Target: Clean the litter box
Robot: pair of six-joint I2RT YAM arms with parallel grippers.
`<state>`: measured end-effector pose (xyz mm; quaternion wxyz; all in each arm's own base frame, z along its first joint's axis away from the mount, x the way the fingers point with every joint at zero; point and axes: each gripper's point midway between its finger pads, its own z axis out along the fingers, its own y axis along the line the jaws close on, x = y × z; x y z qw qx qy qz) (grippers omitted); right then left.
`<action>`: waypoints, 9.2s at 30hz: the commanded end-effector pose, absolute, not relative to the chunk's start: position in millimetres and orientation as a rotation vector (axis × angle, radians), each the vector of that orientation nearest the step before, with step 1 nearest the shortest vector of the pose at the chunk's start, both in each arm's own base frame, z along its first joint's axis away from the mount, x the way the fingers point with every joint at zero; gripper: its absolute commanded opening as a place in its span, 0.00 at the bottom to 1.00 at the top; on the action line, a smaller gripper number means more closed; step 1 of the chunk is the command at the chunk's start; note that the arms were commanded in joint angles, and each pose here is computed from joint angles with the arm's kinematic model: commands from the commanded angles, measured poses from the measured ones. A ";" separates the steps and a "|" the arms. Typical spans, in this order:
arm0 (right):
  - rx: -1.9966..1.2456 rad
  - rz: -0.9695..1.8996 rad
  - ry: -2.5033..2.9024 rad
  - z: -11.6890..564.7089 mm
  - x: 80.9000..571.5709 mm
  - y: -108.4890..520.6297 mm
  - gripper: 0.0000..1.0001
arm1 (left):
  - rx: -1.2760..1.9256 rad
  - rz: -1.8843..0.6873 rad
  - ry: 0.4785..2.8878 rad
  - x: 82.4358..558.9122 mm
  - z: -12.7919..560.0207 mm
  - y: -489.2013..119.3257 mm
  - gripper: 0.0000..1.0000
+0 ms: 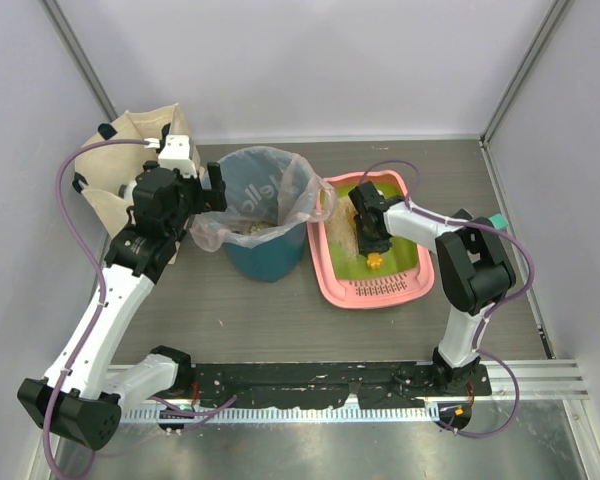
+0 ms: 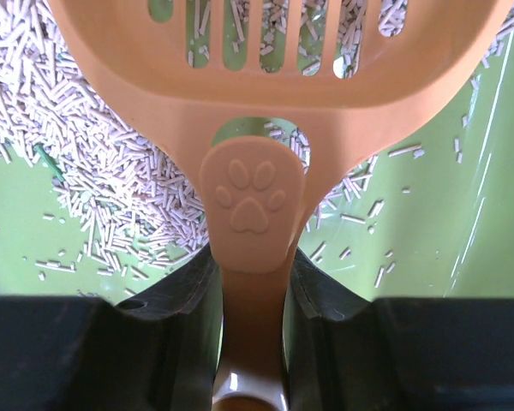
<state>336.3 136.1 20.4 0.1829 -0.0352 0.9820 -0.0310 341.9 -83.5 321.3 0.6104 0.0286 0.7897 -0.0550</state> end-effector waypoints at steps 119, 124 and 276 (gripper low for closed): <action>-0.234 0.264 2.152 151.0 259.0 161.4 0.01 | 0.080 -0.167 1.677 334.5 347.5 -86.0 1.00; -0.115 0.122 2.158 166.5 258.8 139.5 0.01 | 0.079 -0.174 1.663 332.0 350.5 -85.8 1.00; -0.729 0.002 1.691 383.5 291.5 241.0 0.01 | 0.084 -0.272 1.924 352.3 297.4 -99.2 0.83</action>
